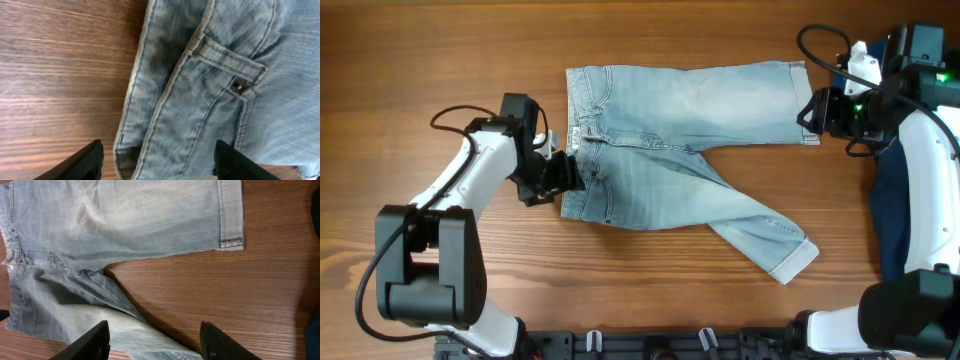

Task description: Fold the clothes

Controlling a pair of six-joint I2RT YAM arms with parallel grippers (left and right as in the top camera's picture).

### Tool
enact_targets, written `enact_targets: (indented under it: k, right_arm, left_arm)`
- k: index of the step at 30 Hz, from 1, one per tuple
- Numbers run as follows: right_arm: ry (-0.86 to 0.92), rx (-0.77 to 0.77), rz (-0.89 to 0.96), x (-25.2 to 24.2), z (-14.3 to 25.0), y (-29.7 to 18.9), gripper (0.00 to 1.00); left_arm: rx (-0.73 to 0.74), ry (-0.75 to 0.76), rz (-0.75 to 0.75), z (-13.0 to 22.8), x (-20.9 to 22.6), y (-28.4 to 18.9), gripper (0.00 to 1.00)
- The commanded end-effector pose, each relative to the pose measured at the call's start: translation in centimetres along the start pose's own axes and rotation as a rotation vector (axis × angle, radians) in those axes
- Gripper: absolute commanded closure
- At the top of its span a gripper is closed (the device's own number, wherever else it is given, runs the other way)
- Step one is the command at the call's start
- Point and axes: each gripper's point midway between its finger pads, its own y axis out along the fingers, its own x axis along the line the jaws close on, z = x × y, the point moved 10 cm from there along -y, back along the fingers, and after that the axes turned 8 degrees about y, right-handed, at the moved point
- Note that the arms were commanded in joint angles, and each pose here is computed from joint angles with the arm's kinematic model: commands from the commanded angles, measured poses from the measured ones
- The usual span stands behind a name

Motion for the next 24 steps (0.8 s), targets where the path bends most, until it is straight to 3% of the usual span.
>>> enact_targets:
  k: [1, 7, 10, 12, 13, 15, 24]
  right_arm:
    - [0.0, -0.016, 0.015, 0.1, 0.3, -0.6, 0.41]
    - [0.0, -0.016, 0.015, 0.1, 0.3, -0.6, 0.41]
    - [0.001, -0.017, 0.029, 0.0, 0.3, -0.6, 0.41]
    - [0.002, -0.013, 0.034, -0.1, 0.4, -0.4, 0.41]
    - [0.003, -0.009, 0.035, -0.1, 0.4, -0.3, 0.41]
    - [0.004, -0.005, 0.035, -0.1, 0.5, -0.2, 0.41]
    - [0.076, 0.043, 0.037, -0.2, 1.2, -0.2, 0.43]
  left_arm:
    - [0.014, 0.008, 0.049, 0.9, 0.4, 1.0, 0.27]
    - [0.012, 0.019, 0.178, 0.9, -0.4, 1.3, 0.28]
    - [0.016, 0.018, 0.198, 1.0, -0.5, 1.3, 0.37]
    - [0.013, 0.016, 0.19, 0.9, -0.4, 1.2, 0.52]
    - [0.008, 0.012, 0.183, 0.8, -0.2, 1.2, 0.74]
    - [-0.002, -0.003, 0.169, 0.7, 0.3, 1.0, 0.84]
    - [-0.081, -0.171, 0.094, -0.3, 5.5, -0.7, 0.86]
